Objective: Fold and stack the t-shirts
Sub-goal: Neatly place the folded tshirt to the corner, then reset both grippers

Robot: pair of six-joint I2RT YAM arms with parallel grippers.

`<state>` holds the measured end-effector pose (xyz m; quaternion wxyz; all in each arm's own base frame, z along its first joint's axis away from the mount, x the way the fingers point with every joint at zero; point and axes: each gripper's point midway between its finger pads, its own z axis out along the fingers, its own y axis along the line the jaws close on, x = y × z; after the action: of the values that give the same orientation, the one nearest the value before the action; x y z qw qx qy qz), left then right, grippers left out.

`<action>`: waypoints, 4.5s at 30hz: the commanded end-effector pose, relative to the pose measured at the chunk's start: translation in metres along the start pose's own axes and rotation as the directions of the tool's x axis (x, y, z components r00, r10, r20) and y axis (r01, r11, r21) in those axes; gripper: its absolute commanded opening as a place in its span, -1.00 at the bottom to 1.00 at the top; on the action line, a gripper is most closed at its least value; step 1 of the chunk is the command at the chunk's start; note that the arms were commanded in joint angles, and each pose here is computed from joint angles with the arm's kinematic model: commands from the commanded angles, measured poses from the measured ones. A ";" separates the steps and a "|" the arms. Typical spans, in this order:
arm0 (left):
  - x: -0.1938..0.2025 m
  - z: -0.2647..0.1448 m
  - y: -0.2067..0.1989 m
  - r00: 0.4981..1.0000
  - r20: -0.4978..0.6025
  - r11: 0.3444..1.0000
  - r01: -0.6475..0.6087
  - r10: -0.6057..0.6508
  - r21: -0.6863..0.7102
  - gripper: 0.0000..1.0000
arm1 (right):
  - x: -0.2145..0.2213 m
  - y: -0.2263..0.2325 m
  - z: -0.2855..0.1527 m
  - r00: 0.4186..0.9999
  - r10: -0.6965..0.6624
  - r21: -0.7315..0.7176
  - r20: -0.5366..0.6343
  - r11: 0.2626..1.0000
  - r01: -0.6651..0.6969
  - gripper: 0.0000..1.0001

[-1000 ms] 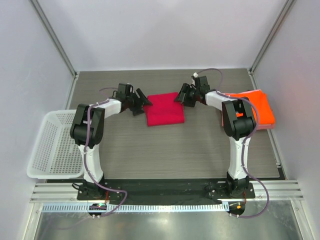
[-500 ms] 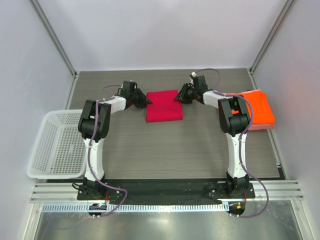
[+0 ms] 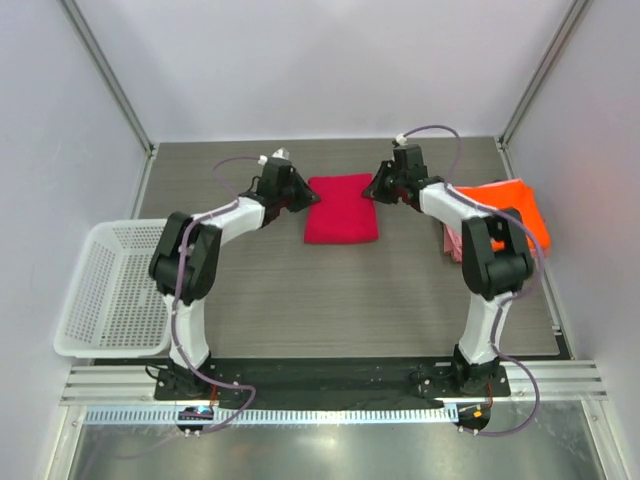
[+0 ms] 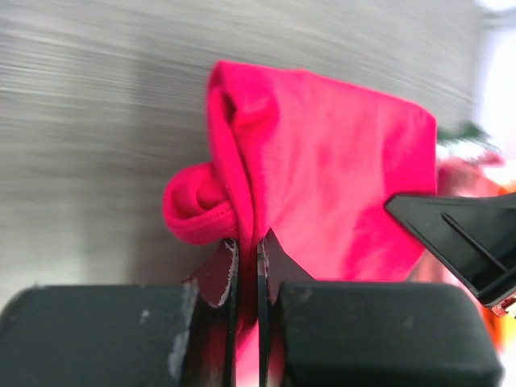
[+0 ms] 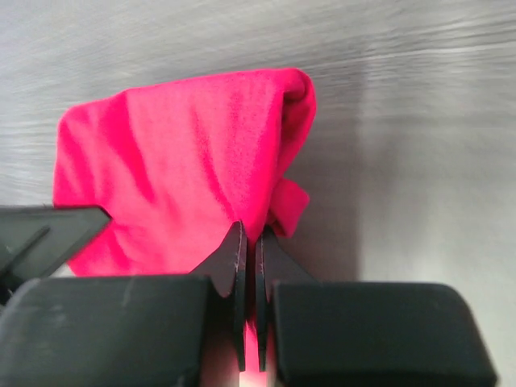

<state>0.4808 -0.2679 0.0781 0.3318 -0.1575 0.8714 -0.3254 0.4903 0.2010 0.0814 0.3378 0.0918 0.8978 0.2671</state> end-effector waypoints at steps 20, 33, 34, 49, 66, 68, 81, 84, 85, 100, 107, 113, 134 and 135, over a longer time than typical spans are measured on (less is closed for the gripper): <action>0.144 -0.114 -0.393 0.986 0.060 0.739 -0.155 0.154 0.656 -1.00 | -0.134 -0.155 -0.401 0.829 -0.155 0.723 0.537 0.591 -0.357 -0.98; 0.188 -0.029 -0.409 0.997 0.073 0.727 -0.070 0.028 0.683 -1.00 | -0.147 -0.222 -0.398 0.836 -0.079 0.743 0.543 0.509 -0.435 -0.98; 0.178 -0.025 -0.411 0.995 0.102 0.723 -0.069 -0.002 0.688 -0.99 | -0.150 -0.225 -0.392 0.826 -0.059 0.728 0.560 0.512 -0.456 -0.98; 0.092 0.053 -0.360 0.912 0.395 0.792 -0.159 -0.110 0.589 0.99 | -0.213 -0.272 -0.301 0.830 -0.003 0.682 0.558 0.572 -0.456 0.58; 0.028 -0.072 -0.274 0.926 0.346 0.874 -0.290 0.153 0.390 0.99 | -0.153 -0.119 -0.297 0.750 0.209 0.020 0.628 0.959 -0.284 -0.91; 0.037 -0.076 -0.240 0.929 0.315 0.891 -0.300 0.193 0.340 0.99 | -0.144 -0.097 -0.292 0.737 0.284 -0.146 0.614 0.958 -0.248 -0.98; 0.064 -0.128 -0.196 0.907 0.220 0.834 -0.418 0.359 0.360 0.99 | -0.100 -0.121 -0.270 0.620 0.456 -0.429 0.639 0.880 -0.204 -0.98; 0.075 -0.126 -0.179 0.904 0.188 0.842 -0.426 0.384 0.331 0.99 | -0.077 -0.151 -0.249 0.586 0.492 -0.400 0.643 0.869 -0.291 -0.98; 0.078 -0.125 -0.173 0.903 0.179 0.844 -0.428 0.390 0.322 0.99 | -0.060 -0.169 -0.230 0.600 0.533 -0.359 0.597 0.846 -0.394 -0.97; 0.069 -0.153 -0.102 0.873 0.144 0.872 -0.481 0.467 0.090 0.99 | -0.097 -0.126 -0.247 0.705 0.353 -0.197 0.615 0.935 -0.296 -0.98; 0.052 -0.184 -0.044 0.853 0.242 0.886 -0.452 0.463 -0.104 0.99 | -0.065 -0.030 -0.228 0.841 0.100 -0.151 0.531 0.988 -0.022 -0.97; 0.064 -0.206 0.018 0.827 0.248 0.861 -0.459 0.504 -0.220 0.99 | 0.022 -0.016 -0.185 0.896 -0.202 0.133 0.396 0.978 0.162 -0.98; 0.074 -0.244 0.075 0.803 0.342 0.870 -0.415 0.488 -0.266 0.99 | 0.117 -0.027 -0.154 0.927 -0.201 0.039 0.315 0.979 0.199 0.99; 0.075 -0.243 0.073 0.803 0.342 0.871 -0.421 0.488 -0.255 1.00 | 0.122 -0.024 -0.153 0.929 -0.207 0.010 0.307 0.977 0.214 0.98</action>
<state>0.2518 -0.1398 0.1244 0.5374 -0.0258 0.8342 -0.1210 0.2889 0.1410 0.0688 0.4665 0.0471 0.8663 0.1724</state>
